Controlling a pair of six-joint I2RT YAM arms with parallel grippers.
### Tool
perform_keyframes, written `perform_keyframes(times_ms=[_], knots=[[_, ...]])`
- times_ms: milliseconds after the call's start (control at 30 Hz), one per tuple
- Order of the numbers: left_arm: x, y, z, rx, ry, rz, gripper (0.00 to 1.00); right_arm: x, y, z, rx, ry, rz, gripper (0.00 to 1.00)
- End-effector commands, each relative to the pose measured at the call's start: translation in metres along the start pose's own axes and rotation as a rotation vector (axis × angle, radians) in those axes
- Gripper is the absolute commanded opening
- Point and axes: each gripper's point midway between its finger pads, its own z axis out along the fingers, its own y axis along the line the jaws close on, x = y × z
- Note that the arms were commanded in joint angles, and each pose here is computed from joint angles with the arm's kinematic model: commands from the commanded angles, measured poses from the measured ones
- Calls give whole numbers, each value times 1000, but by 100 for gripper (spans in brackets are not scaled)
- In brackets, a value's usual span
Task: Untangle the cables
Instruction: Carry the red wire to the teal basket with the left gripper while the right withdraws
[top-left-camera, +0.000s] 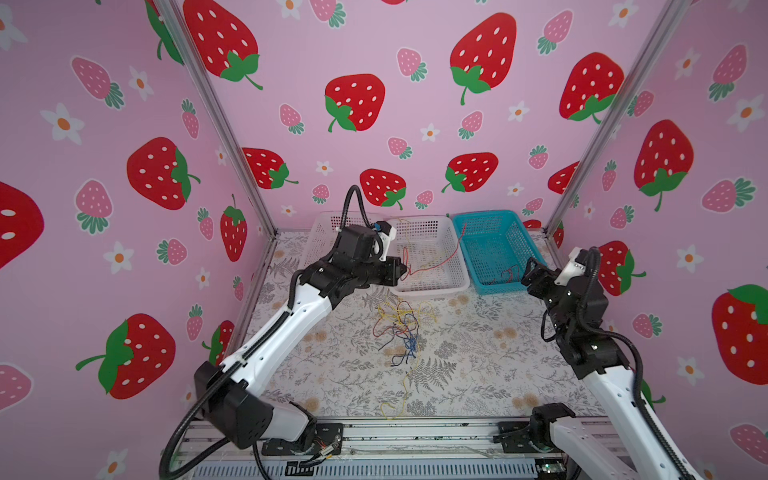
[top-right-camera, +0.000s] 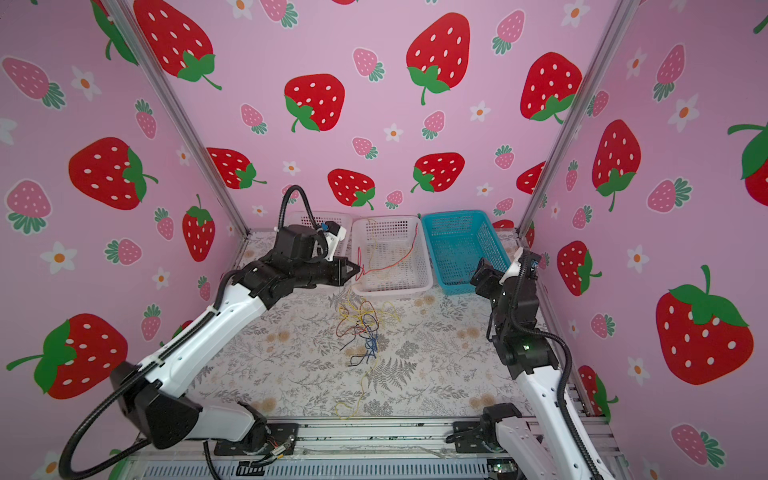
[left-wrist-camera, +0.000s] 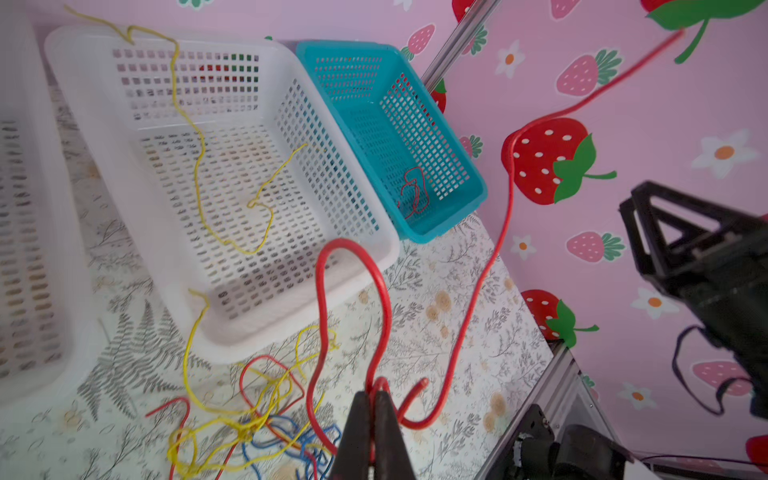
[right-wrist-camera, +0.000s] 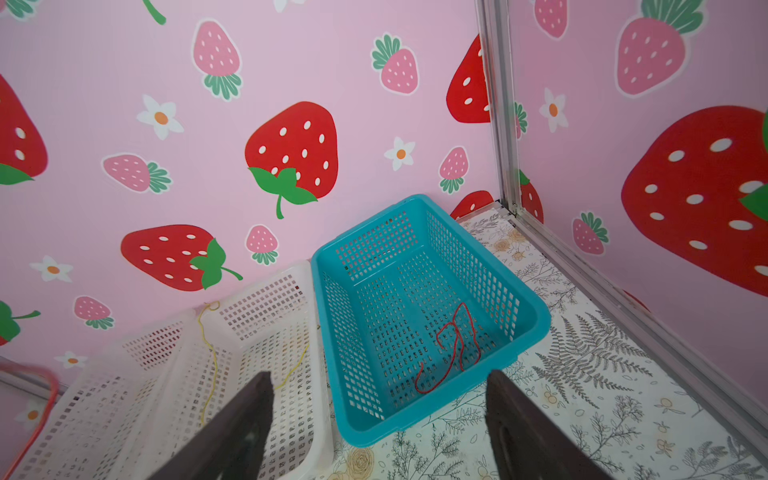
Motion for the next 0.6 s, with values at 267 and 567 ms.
perform_keyframes(times_ms=[267,567], knots=[[-64,-70,117,182,69,-44,0,18,-21,-43,-5,0,-10,86],[-76,-87,213,381,-17,-227,0,6,-14,-68,-68,-31,0,86]])
